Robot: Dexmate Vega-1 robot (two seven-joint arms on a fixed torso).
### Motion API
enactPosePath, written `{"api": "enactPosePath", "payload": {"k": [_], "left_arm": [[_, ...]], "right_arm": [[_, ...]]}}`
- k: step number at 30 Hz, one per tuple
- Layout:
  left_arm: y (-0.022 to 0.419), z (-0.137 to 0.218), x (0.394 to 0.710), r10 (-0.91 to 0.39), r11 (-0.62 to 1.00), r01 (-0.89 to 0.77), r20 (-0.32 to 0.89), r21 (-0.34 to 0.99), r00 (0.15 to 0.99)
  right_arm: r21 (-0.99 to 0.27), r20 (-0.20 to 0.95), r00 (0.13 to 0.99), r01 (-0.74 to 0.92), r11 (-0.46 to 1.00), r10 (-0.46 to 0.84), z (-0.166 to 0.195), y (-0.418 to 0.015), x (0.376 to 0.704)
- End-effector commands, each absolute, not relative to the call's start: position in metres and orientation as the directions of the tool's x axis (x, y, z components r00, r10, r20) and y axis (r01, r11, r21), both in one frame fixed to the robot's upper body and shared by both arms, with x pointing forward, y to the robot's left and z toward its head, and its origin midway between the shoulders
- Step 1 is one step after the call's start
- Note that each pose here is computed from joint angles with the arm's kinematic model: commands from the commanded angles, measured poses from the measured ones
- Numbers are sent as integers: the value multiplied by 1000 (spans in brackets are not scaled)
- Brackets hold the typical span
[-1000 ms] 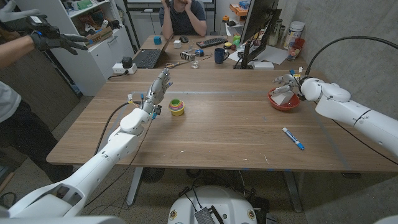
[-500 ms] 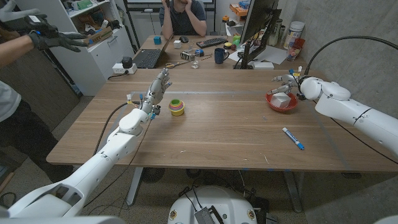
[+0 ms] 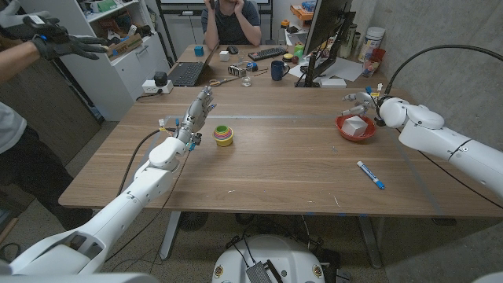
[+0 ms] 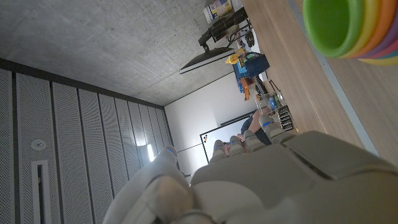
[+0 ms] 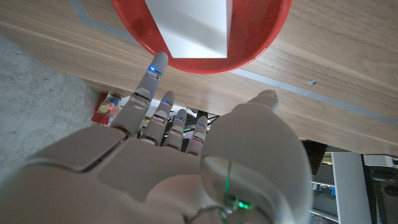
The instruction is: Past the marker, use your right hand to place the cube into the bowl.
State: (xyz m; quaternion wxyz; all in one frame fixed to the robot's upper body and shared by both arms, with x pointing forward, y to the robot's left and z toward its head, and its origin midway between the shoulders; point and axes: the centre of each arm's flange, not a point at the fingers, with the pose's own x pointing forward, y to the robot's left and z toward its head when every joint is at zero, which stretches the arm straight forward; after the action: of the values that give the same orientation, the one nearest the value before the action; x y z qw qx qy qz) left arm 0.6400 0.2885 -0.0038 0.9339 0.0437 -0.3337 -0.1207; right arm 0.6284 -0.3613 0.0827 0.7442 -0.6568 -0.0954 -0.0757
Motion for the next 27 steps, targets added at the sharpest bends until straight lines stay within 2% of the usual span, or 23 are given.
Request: {"api": "enactPosePath", "payload": {"k": [1, 27], "left_arm": [[290, -3, 640, -260, 965, 203, 615, 164, 744], [290, -4, 636, -258, 966, 199, 621, 164, 741]], "right_arm": [[-940, 322, 946, 315, 128, 39, 92, -354, 615], [-903, 412, 909, 397, 164, 67, 100, -352, 598]]}}
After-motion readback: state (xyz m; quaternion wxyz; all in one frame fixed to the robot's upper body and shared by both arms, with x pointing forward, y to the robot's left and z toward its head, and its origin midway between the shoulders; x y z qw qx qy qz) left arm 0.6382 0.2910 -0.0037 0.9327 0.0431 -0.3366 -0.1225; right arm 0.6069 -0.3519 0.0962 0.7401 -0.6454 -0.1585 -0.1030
